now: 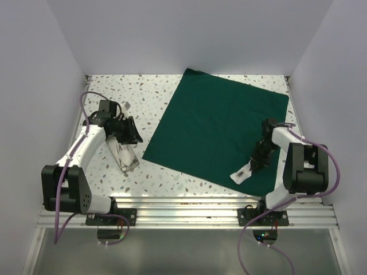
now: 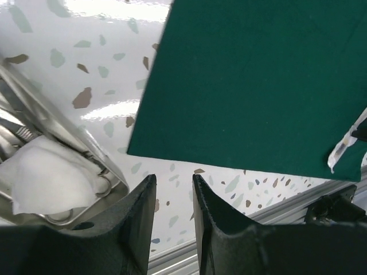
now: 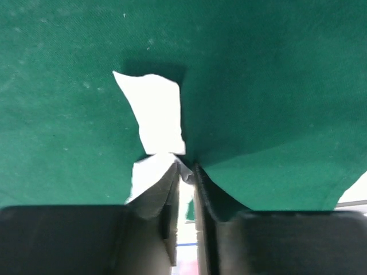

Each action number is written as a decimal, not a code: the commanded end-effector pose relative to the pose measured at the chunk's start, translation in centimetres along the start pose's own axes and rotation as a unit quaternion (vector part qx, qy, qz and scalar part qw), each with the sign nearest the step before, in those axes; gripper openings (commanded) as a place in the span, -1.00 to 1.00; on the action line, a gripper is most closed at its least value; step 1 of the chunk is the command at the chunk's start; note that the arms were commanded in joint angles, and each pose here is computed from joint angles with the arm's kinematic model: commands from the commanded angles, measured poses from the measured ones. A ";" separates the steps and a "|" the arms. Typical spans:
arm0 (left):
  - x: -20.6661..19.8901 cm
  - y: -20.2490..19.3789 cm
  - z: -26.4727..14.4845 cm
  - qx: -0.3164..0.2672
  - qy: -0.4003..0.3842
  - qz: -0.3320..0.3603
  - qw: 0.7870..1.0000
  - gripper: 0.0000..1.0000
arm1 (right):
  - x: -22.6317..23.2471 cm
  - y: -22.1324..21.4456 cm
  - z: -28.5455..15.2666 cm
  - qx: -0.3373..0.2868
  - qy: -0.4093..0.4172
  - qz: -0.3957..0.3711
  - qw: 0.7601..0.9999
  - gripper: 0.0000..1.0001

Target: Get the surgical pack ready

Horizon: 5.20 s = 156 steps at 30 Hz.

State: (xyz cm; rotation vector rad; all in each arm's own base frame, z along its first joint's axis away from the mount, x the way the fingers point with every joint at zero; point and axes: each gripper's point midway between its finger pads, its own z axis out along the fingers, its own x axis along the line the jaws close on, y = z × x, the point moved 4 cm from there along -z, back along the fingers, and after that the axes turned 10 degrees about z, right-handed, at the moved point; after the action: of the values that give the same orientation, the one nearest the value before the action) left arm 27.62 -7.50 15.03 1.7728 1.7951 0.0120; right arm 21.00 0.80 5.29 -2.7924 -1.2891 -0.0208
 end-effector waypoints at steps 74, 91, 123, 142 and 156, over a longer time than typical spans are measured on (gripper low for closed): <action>4.4 3.0 -0.2 -0.045 -0.025 -0.009 0.999 -1.00 | 15.3 -9.1 -11.8 0.035 0.238 -0.319 0.917 0.52; 11.5 4.3 2.6 -0.022 -0.008 -0.092 0.995 -1.00 | 15.0 -9.0 -10.4 0.066 0.233 -0.311 0.919 0.52; 8.6 3.3 -3.0 -0.111 0.078 -0.116 0.984 0.11 | 2.6 5.8 -3.4 -0.060 -0.034 -0.013 0.998 0.53; -3.1 4.3 -0.6 -0.071 -0.069 0.009 0.995 0.08 | 3.0 6.7 -0.1 -0.053 -0.036 -0.009 0.998 -0.16; -10.8 4.7 -0.3 -0.078 -0.184 0.096 0.975 0.15 | 5.6 6.9 -7.7 -0.109 0.038 -0.030 0.993 -0.58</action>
State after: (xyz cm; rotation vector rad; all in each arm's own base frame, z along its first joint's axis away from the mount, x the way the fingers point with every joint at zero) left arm 29.62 -14.39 18.96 1.7414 1.4811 -0.0839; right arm 28.36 -0.75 7.89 -2.8760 -1.3852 -0.0506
